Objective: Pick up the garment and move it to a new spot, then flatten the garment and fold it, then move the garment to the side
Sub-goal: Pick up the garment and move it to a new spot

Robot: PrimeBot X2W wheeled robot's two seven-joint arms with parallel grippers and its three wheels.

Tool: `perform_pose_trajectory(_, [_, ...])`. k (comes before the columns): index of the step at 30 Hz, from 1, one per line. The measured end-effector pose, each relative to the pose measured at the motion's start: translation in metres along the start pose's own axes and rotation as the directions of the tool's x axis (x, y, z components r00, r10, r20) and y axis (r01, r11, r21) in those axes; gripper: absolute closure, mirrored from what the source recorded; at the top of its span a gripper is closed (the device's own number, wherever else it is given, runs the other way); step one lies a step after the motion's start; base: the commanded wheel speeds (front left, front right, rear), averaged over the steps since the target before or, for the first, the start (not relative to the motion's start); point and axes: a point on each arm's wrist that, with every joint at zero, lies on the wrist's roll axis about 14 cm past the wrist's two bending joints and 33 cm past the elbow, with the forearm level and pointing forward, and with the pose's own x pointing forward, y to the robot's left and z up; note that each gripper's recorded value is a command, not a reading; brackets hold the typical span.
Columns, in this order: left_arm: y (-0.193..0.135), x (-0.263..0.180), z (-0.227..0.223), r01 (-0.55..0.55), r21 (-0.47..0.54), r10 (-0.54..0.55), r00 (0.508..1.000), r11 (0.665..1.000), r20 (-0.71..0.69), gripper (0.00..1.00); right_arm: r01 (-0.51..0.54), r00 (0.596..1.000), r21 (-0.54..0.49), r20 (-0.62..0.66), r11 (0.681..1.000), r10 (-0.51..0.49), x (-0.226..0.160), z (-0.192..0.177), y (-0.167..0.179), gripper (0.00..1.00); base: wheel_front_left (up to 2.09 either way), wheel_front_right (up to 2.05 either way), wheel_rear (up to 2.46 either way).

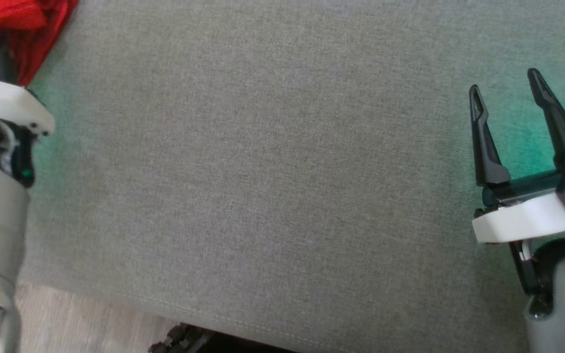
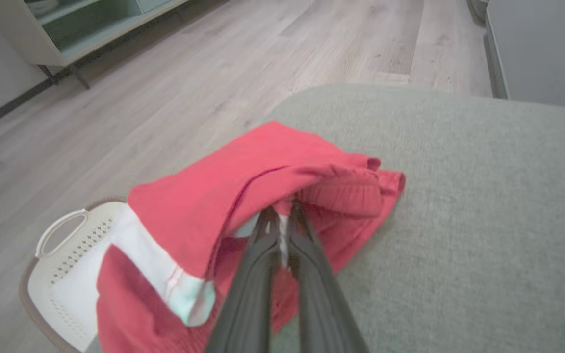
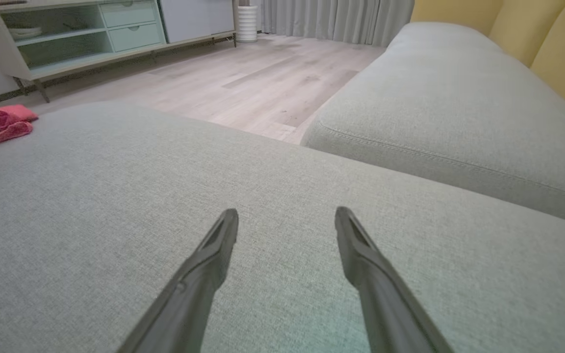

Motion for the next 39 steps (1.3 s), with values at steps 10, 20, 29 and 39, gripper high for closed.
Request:
perform_pose_trajectory(10, [-0.001, -0.015, 0.100, 0.031, 0.119, -0.058, 0.971, 0.992, 0.232, 1.00, 0.027, 0.995, 0.013, 0.091, 1.000, -0.028, -0.016, 0.030, -0.002, 0.00, 0.00, 0.00, 0.00])
perform_pose_trajectory(20, [-0.105, -0.071, 0.237, 0.228, 0.265, -0.335, 0.804, 0.937, 0.491, 1.00, 0.116, 0.977, 0.086, 0.170, 0.990, -0.129, -0.067, 0.051, -0.023, 0.00, 0.00, 0.00, 0.00])
perform_pose_trajectory(29, [-0.244, -0.160, 0.287, 0.530, 0.363, -0.637, 0.549, 0.766, 0.541, 1.00, 0.242, 0.938, 0.144, 0.217, 0.960, -0.269, -0.122, 0.057, -0.053, 0.00, 0.00, 0.00, 0.00])
perform_pose_trajectory(39, [-0.363, -0.252, 0.284, 0.816, 0.348, -0.821, 0.245, 0.462, 0.515, 1.00, 0.382, 0.882, 0.185, 0.219, 0.905, -0.417, -0.171, 0.049, -0.088, 0.00, 0.00, 0.00, 0.00])
